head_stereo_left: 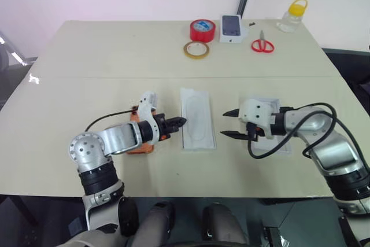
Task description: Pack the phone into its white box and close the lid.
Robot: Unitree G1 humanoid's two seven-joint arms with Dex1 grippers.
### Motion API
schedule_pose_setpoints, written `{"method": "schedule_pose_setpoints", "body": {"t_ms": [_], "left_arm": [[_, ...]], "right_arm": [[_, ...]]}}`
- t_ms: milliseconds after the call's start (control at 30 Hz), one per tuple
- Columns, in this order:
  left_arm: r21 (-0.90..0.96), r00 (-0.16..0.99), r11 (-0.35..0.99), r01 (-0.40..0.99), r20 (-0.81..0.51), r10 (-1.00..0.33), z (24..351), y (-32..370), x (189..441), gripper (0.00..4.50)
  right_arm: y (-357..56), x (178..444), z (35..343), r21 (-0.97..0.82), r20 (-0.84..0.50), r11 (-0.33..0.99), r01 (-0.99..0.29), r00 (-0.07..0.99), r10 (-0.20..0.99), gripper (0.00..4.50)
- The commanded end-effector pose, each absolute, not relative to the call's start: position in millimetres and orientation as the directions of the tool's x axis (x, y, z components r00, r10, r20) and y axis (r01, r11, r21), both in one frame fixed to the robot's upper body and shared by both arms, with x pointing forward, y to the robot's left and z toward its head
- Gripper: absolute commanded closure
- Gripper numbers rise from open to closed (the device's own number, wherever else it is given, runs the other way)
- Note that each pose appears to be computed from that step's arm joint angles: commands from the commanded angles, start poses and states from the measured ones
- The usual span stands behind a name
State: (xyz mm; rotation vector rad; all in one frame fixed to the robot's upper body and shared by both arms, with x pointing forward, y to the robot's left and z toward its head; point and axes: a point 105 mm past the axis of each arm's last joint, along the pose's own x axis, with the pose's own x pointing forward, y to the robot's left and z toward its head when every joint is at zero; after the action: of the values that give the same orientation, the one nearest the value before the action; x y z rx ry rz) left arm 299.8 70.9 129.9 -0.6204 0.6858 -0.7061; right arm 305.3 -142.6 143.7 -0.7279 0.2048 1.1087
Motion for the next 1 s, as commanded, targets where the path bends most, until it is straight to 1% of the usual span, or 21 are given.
{"method": "schedule_pose_setpoints", "body": {"t_ms": [33, 67, 300, 400, 500, 533, 567, 633, 733, 800, 900, 1000], "left_arm": [[-0.699, 0.56, 0.585, 0.412, -0.313, -0.767, 141, 70, 299, 2.18], [-0.697, 0.564, 0.587, 0.412, -0.31, -0.765, 142, 71, 300, 1.7], [-0.696, 0.612, 0.57, 0.436, -0.235, -0.755, 162, 86, 309, 1.7], [-0.672, 0.637, 0.585, 0.455, -0.214, -0.741, 172, 95, 312, 1.7], [-0.58, 0.695, 0.657, 0.481, -0.205, -0.689, 182, 113, 318, 1.65], [-0.529, 0.716, 0.693, 0.489, -0.209, -0.666, 184, 120, 320, 1.65], [-0.472, 0.737, 0.728, 0.496, -0.214, -0.641, 184, 128, 322, 1.65], [-0.318, 0.774, 0.796, 0.515, -0.227, -0.591, 183, 144, 326, 1.65], [-0.14, 0.772, 0.801, 0.582, -0.215, -0.598, 181, 157, 323, 1.65], [-0.064, 0.764, 0.79, 0.609, -0.219, -0.607, 177, 163, 320, 1.65], [0.009, 0.725, 0.747, 0.665, -0.249, -0.642, 167, 171, 310, 1.65], [0.018, 0.685, 0.709, 0.705, -0.279, -0.673, 157, 177, 299, 1.65]], "right_arm": [[-140, 308, 154, -0.472, -0.466, 0.237, -0.849, 0.469, 0.75, 1.66], [-140, 308, 154, -0.473, -0.465, 0.24, -0.848, 0.471, 0.749, 1.66], [-139, 315, 159, -0.489, -0.437, 0.267, -0.83, 0.499, 0.748, 1.66], [-134, 320, 164, -0.479, -0.409, 0.294, -0.827, 0.507, 0.759, 1.66], [-127, 326, 167, -0.451, -0.39, 0.337, -0.827, 0.522, 0.759, 2.5], [-124, 329, 166, -0.441, -0.388, 0.356, -0.824, 0.532, 0.752, 2.93], [-121, 332, 164, -0.428, -0.389, 0.375, -0.822, 0.542, 0.745, 3.54], [-110, 335, 160, -0.402, -0.395, 0.399, -0.824, 0.549, 0.737, 4.48], [-90, 336, 156, -0.383, -0.395, 0.409, -0.828, 0.547, 0.738, 4.48], [-80, 341, 153, -0.389, -0.397, 0.438, -0.81, 0.577, 0.714, 4.48], [-64, 350, 148, -0.392, -0.407, 0.469, -0.791, 0.606, 0.683, 4.48], [-51, 357, 149, -0.377, -0.396, 0.491, -0.785, 0.616, 0.681, 4.48]]}}
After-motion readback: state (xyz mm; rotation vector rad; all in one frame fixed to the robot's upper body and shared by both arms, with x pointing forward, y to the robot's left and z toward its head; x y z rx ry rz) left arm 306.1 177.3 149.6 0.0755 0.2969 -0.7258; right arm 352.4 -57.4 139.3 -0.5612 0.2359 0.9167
